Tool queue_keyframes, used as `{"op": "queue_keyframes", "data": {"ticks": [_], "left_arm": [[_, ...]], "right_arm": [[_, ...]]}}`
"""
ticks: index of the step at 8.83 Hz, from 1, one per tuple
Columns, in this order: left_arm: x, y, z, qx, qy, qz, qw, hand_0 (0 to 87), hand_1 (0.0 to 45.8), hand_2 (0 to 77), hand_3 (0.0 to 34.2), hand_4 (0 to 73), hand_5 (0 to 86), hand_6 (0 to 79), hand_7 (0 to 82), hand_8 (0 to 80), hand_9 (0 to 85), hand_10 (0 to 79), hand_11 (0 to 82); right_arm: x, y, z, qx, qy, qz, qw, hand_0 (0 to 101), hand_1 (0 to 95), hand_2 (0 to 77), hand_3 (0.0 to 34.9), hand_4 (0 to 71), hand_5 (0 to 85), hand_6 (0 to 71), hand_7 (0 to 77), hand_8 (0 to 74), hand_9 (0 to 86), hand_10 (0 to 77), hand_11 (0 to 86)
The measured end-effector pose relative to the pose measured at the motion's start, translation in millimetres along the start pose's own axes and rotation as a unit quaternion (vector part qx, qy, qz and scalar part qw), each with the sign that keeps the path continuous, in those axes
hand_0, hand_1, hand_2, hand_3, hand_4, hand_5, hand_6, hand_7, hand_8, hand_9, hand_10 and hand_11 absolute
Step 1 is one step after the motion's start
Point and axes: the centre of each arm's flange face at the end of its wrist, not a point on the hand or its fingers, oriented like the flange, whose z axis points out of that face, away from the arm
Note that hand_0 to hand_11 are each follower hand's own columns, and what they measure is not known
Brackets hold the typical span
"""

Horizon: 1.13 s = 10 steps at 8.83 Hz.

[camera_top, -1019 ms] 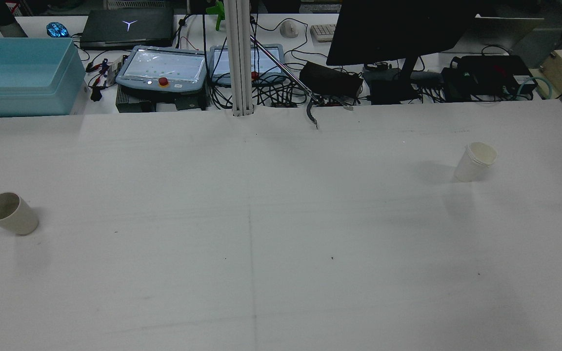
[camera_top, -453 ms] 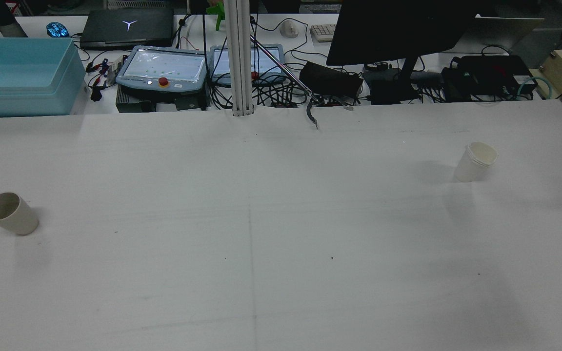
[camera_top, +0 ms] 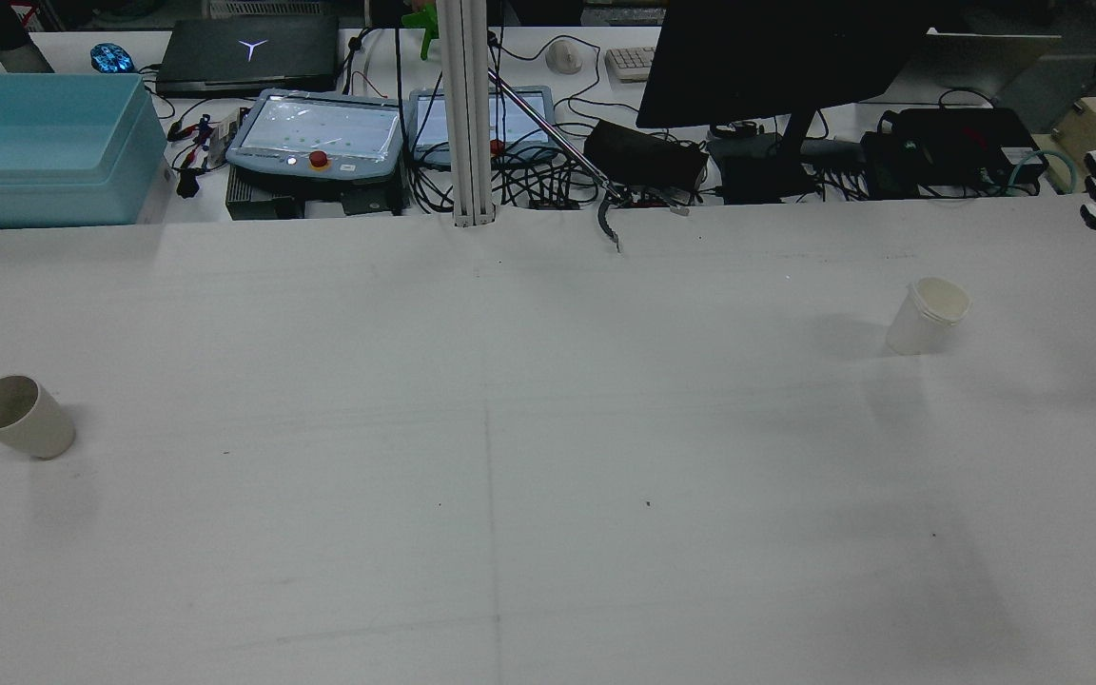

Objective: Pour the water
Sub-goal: 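Reach the left hand toward the beige paper cup, then close the left hand around the beige cup and lift it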

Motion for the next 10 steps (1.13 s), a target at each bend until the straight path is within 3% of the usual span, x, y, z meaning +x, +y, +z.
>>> {"op": "queue_keyframes", "data": {"ticks": [2,4,5,6,7,10], "left_arm": [[-18,8,17,-0.009,-0.019,0.007,0.9998,80.2,35.5,0.5,0.0,8.7,0.0,8.2,7.1,1.1,1.1,1.1,6.5],[-31,18,49,-0.015,-0.031,0.010,0.9993,80.2,31.1,0.5,0.0,12.0,0.0,8.2,7.1,1.1,1.1,1.1,3.8],[-40,20,63,-0.016,-0.039,0.010,0.9991,67.1,24.5,1.1,0.0,13.6,0.0,8.2,7.1,1.1,1.1,0.0,4.4],[-50,22,75,-0.017,-0.046,0.007,0.9988,67.1,24.5,1.1,0.0,13.6,0.0,8.2,7.1,1.1,1.1,0.0,4.4],[-62,26,83,-0.018,-0.051,0.005,0.9985,57.4,19.6,1.1,0.0,15.8,0.0,8.2,7.1,1.1,1.1,0.0,1.6],[-84,37,100,-0.020,-0.056,-0.001,0.9982,56.1,18.0,1.1,0.0,16.4,0.0,8.2,7.1,1.1,1.1,0.0,1.6]], "right_arm": [[1,-2,-1.9,0.002,0.002,-0.001,1.0000,48,20.2,18.5,12.1,0.0,3.8,7.1,1.1,0.0,0.5,0.0,0.5],[2,-2,-2.4,0.002,0.003,-0.002,1.0000,48,19.1,18.5,12.1,0.0,3.8,3.3,1.1,0.0,0.5,0.0,0.5],[1,-2,-2.7,0.003,0.002,-0.002,1.0000,48,18.5,16.9,12.1,0.0,3.8,7.1,1.1,0.0,0.5,0.0,0.5],[1,-2,-2.8,0.003,0.002,-0.002,1.0000,48,19.1,18.0,12.1,0.0,3.8,6.5,1.1,0.0,0.5,0.0,0.5],[1,-2,-2.8,0.003,0.002,-0.002,1.0000,48,18.5,18.0,12.1,0.0,3.8,6.5,1.1,0.0,0.5,0.0,0.5],[0,-2,-3.8,0.003,0.002,-0.001,1.0000,48,19.6,17.5,12.1,0.0,3.8,6.5,1.1,0.0,0.5,0.0,0.5]]}}
